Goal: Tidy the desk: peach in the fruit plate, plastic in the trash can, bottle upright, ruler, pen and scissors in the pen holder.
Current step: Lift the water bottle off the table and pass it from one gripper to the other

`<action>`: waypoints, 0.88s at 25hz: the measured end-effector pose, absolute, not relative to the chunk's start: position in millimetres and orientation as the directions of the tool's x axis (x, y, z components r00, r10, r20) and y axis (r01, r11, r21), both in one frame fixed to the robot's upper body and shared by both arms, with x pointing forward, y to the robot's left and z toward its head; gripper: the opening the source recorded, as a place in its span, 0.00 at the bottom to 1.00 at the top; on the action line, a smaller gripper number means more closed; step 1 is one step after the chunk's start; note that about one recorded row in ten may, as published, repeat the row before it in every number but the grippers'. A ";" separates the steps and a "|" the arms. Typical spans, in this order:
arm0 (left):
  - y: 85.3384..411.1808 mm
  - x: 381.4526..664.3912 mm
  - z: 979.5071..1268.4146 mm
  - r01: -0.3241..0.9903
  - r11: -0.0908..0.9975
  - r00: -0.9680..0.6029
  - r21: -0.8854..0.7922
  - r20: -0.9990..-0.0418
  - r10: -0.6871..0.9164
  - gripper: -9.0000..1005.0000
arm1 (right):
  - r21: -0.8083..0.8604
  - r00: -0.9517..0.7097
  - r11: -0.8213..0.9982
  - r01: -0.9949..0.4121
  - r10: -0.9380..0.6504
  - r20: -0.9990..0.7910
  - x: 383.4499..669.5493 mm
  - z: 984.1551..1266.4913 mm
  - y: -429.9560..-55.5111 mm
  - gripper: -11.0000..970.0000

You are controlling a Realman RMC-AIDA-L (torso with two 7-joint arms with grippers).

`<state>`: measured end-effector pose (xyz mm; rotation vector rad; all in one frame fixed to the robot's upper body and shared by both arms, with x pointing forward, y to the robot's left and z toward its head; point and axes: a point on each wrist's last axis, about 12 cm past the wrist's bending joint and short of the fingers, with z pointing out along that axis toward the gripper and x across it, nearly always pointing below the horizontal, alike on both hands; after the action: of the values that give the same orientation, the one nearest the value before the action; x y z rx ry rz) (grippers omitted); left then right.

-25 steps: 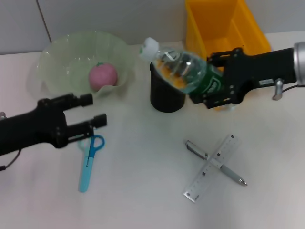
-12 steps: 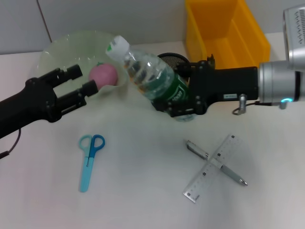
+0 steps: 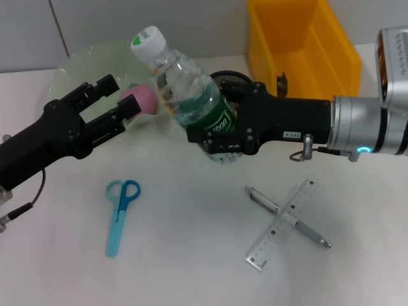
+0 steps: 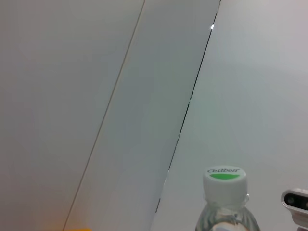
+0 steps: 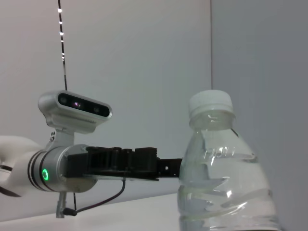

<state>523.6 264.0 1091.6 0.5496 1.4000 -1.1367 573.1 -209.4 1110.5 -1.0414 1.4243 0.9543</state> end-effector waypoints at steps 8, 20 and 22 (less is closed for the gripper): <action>258.7 520.3 1091.4 0.868 0.391 -0.175 -0.306 -0.926 -0.335 0.80 | 0.016 -0.040 0.268 -0.963 -0.086 -0.995 568.2 1103.6 -203.0 0.80; 252.8 520.7 1094.1 0.876 0.370 -0.156 -0.309 -0.908 -0.388 0.80 | 0.023 -0.039 0.234 -0.972 -0.066 -0.997 562.4 1098.5 -192.2 0.80; 252.2 520.9 1094.2 0.877 0.369 -0.154 -0.307 -0.908 -0.389 0.80 | 0.022 -0.037 0.233 -0.972 -0.061 -0.997 561.9 1098.2 -191.1 0.80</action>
<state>520.9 252.2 1094.2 0.5052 1.2834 -1.1924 561.9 -191.1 1098.2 -1.0656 1.3797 1.0240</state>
